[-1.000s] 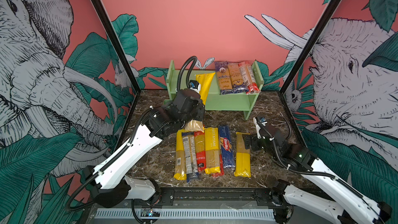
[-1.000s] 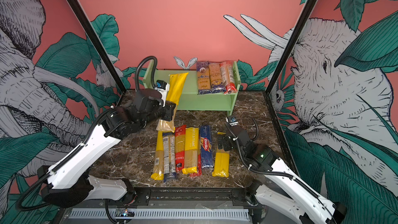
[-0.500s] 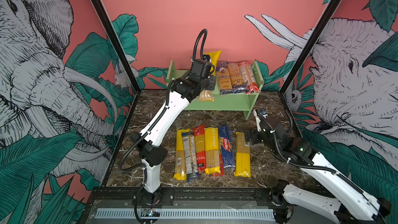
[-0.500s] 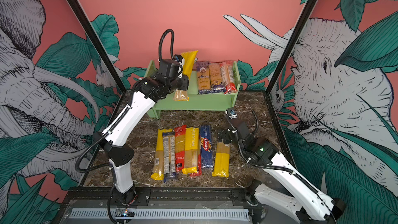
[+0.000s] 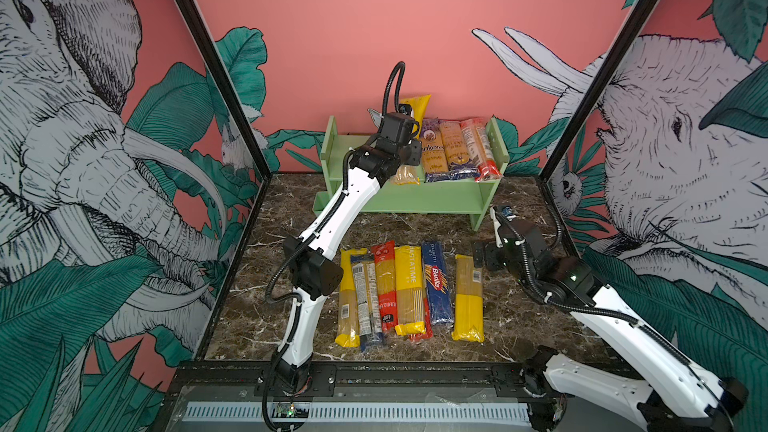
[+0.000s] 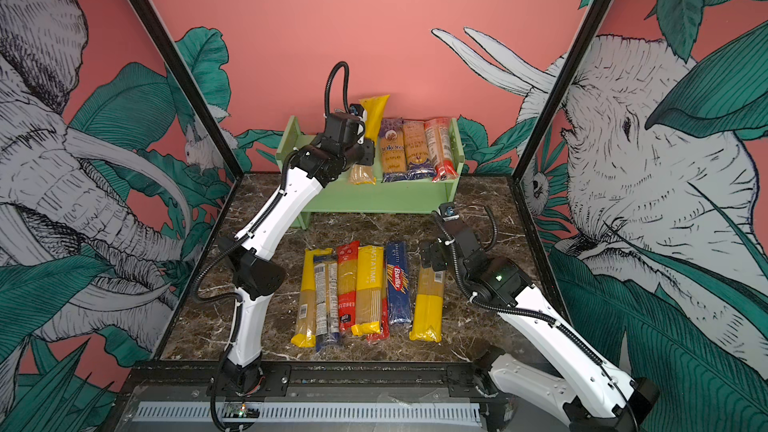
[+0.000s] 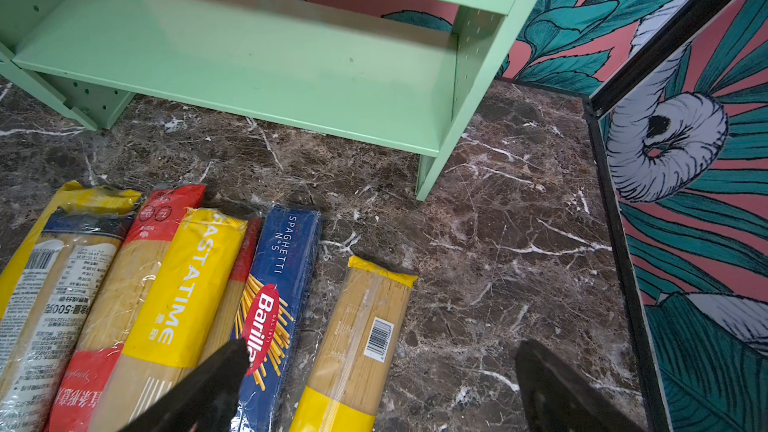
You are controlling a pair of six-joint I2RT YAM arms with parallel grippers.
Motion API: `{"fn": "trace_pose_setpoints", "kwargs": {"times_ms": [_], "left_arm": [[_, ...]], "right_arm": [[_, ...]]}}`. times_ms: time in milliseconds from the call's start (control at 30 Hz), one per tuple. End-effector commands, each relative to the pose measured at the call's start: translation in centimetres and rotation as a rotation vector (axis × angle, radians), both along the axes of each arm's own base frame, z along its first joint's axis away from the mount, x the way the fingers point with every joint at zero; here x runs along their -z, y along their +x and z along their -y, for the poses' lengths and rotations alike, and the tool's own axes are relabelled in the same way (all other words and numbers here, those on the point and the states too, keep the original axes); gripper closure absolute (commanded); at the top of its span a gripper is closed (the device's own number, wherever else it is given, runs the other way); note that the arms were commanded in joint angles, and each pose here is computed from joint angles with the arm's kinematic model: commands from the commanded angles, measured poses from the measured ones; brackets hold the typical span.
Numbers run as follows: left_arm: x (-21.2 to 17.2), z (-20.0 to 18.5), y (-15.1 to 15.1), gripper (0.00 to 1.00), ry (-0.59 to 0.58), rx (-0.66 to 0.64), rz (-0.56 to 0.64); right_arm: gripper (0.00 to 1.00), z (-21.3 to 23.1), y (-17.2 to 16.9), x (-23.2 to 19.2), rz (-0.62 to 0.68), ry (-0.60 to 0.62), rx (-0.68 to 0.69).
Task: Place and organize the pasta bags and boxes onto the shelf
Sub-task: 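Lift the yellow pack upright to the upper shelf with the left gripper, then stand the yellow pack beside the ankara pack and open the left gripper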
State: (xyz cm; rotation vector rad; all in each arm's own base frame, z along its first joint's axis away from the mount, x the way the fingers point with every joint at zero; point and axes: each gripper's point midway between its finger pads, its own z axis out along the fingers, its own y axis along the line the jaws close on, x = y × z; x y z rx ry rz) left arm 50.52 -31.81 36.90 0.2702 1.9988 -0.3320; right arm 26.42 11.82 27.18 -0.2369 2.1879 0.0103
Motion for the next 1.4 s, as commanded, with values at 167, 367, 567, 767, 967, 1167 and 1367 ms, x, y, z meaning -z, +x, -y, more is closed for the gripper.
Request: {"fn": "trace_pose_setpoints", "kwargs": {"times_ms": [167, 367, 567, 767, 967, 1167, 1367], "left_arm": [[-9.2, -1.7, 0.5, 0.89, -0.195, -0.036, 0.216], [-8.4, -1.7, 1.5, 0.74, -0.208, -0.030, 0.202], [-7.6, -1.1, 1.6, 0.63, -0.235, -0.005, 0.178], [-6.6, -0.6, 1.6, 0.57, -0.256, 0.011, 0.138], [-5.8, -0.6, 1.5, 0.49, -0.245, 0.013, 0.114], [-5.1, -0.7, 1.9, 0.50, -0.263, 0.003, 0.103], [-4.2, -0.2, 1.8, 0.50, -0.257, 0.018, 0.075]], "right_arm": [[0.01, 0.3, 0.5, -0.4, 0.000, 0.015, 0.010], [0.01, 0.3, 0.5, 0.0, -0.009, 0.015, 0.014], [0.01, 1.0, 0.3, -0.1, -0.005, 0.012, 0.031], [0.01, 1.1, 0.2, -0.2, -0.007, 0.017, 0.031], [0.01, 1.2, -0.1, 0.0, -0.016, 0.023, 0.031], [0.01, 1.6, -0.5, -0.1, -0.013, 0.022, 0.035], [0.01, 2.1, -1.0, -0.1, -0.012, 0.018, 0.044]]}}
